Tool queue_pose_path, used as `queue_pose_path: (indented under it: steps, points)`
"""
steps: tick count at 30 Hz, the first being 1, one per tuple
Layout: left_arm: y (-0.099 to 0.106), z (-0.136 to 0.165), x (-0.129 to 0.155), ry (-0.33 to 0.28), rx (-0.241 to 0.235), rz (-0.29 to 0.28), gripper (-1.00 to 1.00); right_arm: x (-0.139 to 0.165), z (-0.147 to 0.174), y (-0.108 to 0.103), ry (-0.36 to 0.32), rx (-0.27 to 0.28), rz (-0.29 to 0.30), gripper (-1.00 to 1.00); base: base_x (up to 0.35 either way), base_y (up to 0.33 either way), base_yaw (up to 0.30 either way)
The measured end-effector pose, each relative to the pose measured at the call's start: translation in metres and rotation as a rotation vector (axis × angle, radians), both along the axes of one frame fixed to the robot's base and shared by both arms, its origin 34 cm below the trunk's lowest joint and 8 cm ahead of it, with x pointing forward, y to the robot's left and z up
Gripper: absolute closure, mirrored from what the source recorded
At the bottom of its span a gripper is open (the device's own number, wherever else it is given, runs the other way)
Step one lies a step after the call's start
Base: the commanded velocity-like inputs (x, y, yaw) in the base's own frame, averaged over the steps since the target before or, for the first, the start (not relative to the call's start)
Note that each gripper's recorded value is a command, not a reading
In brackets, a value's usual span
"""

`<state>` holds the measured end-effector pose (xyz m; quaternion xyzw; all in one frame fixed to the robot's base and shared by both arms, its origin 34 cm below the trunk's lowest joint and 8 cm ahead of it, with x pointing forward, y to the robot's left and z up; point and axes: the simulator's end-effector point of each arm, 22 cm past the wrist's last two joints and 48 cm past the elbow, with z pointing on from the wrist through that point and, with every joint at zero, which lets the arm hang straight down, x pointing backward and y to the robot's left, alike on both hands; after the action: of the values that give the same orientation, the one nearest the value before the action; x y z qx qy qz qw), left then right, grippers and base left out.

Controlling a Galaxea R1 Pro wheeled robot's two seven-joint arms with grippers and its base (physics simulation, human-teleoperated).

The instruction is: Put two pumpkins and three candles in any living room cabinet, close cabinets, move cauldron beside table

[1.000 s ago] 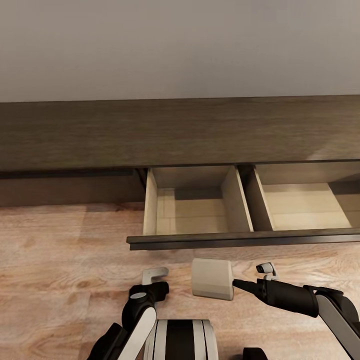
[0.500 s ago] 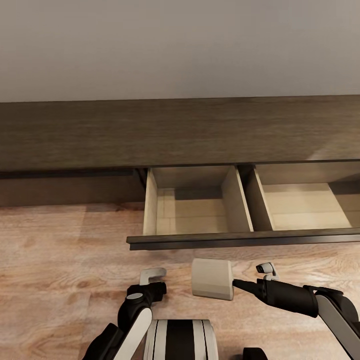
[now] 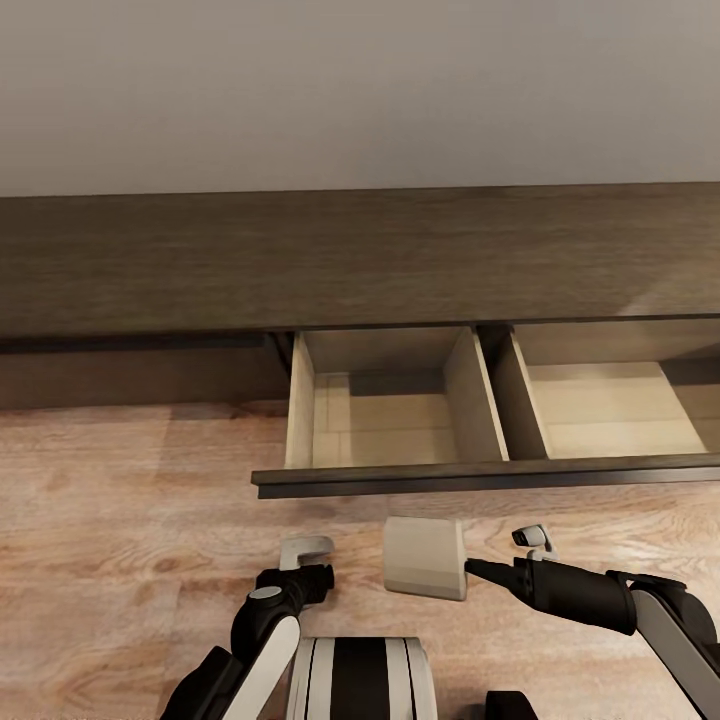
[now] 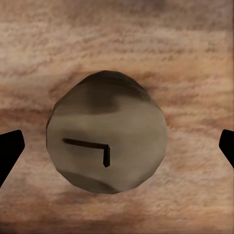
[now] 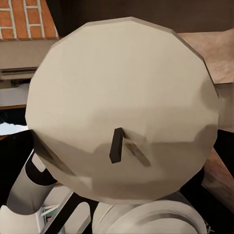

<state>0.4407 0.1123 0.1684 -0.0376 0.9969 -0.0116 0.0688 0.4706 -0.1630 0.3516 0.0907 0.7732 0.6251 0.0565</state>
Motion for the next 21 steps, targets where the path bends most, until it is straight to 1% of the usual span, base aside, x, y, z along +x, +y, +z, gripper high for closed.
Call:
queue_pose_path:
  steps: [5,10,16,21]
  points:
    - [0.000,0.000,0.000,0.000,-0.001,0.000,-1.00,0.000,0.000,0.000,0.000,0.001,0.000,1.00,0.000,0.000,0.000]
    - [0.000,-0.008,-0.007,0.021,-0.001,-0.001,-1.00,-0.003,-0.009,0.000,0.020,-0.001,0.000,1.00,0.000,0.000,0.000]
    - [0.000,-0.008,-0.007,0.020,-0.001,-0.001,-1.00,-0.003,-0.008,0.000,0.020,0.001,0.000,1.00,0.000,0.000,0.000]
    - [0.000,-0.014,-0.012,0.036,0.000,-0.001,-1.00,-0.006,-0.015,0.001,0.036,0.001,0.000,1.00,0.000,0.000,0.000]
